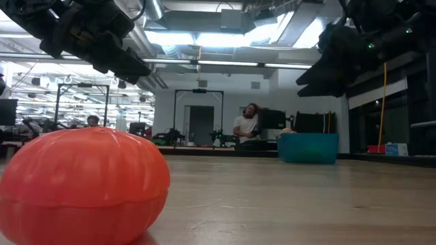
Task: Pick and placing Produce into tupperware
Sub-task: Put the orange pumpkin into the blue bin
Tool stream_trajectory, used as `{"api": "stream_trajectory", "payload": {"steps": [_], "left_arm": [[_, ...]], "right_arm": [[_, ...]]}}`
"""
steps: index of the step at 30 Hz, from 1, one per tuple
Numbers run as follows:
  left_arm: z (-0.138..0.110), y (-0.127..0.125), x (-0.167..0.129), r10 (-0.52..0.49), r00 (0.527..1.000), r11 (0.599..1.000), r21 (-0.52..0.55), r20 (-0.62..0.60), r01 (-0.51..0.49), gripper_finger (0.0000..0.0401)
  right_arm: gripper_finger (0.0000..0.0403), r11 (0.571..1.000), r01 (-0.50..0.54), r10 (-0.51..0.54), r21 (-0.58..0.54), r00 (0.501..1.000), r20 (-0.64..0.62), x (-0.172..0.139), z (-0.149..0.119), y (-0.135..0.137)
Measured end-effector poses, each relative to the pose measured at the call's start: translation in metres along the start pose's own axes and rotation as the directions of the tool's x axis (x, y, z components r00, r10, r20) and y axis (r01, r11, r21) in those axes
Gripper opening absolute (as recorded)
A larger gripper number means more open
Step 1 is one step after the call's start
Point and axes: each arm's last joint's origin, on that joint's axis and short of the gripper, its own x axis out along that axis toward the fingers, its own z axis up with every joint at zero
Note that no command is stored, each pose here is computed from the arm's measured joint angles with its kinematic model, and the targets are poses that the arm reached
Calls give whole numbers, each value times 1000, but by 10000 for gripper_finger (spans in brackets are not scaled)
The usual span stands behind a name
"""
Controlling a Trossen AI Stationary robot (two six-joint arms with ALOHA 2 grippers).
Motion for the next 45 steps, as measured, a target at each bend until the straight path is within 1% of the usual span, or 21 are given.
{"api": "stream_trajectory", "payload": {"steps": [3,10,14,18,22,26,28,33,37,39,42,45], "left_arm": [[0,0,0,0,1000,1000,-29,0,0,63],[0,0,0,-4,1000,999,-31,-5,3,47],[-2,-7,2,-48,998,997,-66,-29,46,35],[-2,-23,7,-108,993,994,-34,-43,107,18],[-2,-40,11,-105,992,994,-2,-66,105,2],[-2,-58,13,-75,994,997,20,-81,77,5],[1,-67,13,-59,995,998,11,-84,60,3],[14,-87,10,-77,993,996,-47,-86,73,5],[18,-101,8,-95,993,995,-20,-73,93,12],[19,-106,9,-82,994,997,-15,-70,81,15],[17,-114,19,-54,992,998,-31,-114,50,19],[15,-122,36,-51,982,999,-5,-183,51,25]], "right_arm": [[284,1000,-1,1,-27,1000,0,0,0,0],[284,1000,-3,3,30,1000,-1,0,0,0],[284,1000,-6,6,29,1000,-2,0,0,0],[284,999,-8,8,31,1000,3,0,0,0],[284,999,-35,35,32,999,10,0,2,1],[284,999,-41,41,33,999,17,0,2,2],[284,999,-42,41,34,999,17,0,2,2],[284,998,-47,47,38,999,15,0,2,2],[284,998,-48,47,44,999,15,0,2,2],[284,997,-49,48,62,999,15,0,2,2],[284,996,-49,49,73,999,14,0,2,2],[284,995,-50,49,82,999,14,0,2,2]]}}
